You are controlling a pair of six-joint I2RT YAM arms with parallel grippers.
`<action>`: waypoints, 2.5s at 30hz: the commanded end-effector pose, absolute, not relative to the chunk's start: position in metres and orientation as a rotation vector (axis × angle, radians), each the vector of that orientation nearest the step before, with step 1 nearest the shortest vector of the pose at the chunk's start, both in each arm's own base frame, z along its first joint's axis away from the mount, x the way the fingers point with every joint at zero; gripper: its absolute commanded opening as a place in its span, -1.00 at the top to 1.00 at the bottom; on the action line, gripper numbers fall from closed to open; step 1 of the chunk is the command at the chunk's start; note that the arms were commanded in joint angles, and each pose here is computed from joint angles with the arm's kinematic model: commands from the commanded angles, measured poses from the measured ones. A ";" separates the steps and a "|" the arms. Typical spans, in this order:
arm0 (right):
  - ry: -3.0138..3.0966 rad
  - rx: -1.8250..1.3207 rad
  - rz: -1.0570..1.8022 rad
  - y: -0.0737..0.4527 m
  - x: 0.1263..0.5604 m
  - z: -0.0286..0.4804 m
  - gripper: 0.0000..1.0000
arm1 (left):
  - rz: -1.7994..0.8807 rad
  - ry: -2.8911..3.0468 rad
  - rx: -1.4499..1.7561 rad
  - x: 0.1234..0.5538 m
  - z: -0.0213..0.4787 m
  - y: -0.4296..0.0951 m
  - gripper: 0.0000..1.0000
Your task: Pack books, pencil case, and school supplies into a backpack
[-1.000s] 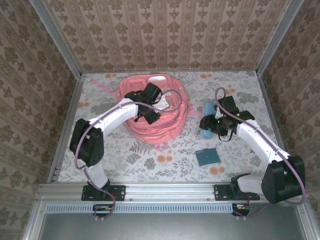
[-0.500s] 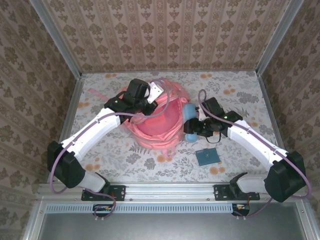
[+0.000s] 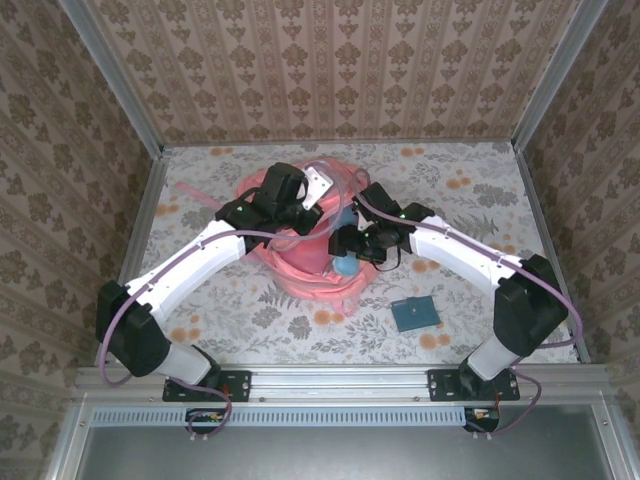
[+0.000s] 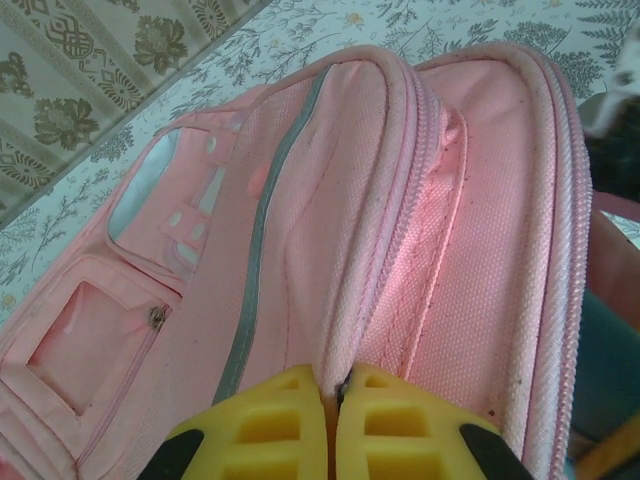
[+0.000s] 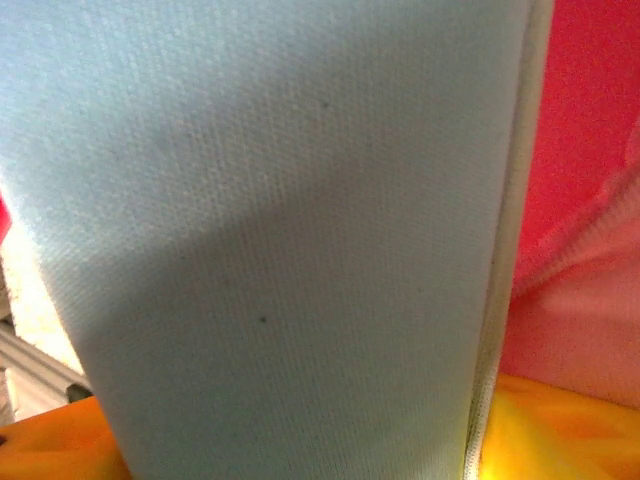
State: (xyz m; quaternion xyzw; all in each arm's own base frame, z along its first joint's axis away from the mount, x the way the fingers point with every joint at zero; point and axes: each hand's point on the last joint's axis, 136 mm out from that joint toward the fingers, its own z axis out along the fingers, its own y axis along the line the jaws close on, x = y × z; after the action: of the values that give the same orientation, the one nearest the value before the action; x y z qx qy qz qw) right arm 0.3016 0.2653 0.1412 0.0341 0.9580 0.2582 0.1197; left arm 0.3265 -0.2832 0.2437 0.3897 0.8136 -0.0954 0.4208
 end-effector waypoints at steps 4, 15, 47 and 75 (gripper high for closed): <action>2.717 0.237 0.582 0.242 0.335 0.139 -0.76 | -0.359 1.879 0.861 0.334 0.296 -0.307 1.00; 2.586 0.342 0.705 0.223 0.293 0.160 -0.55 | -0.389 1.947 0.857 0.333 0.275 -0.312 0.98; 2.463 0.487 0.663 0.251 0.342 0.123 0.26 | -0.409 1.969 0.892 0.323 0.269 -0.311 1.00; 2.217 0.558 0.940 0.248 0.418 0.145 0.56 | -0.548 2.003 0.895 0.318 0.255 -0.324 1.00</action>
State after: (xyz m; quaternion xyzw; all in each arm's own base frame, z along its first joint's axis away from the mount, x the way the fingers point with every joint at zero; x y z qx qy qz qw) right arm 0.4155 0.2518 0.1213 0.2091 0.8676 0.3333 0.3042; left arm 0.3161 -0.3075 0.2285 0.3660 0.8265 -0.1688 0.3929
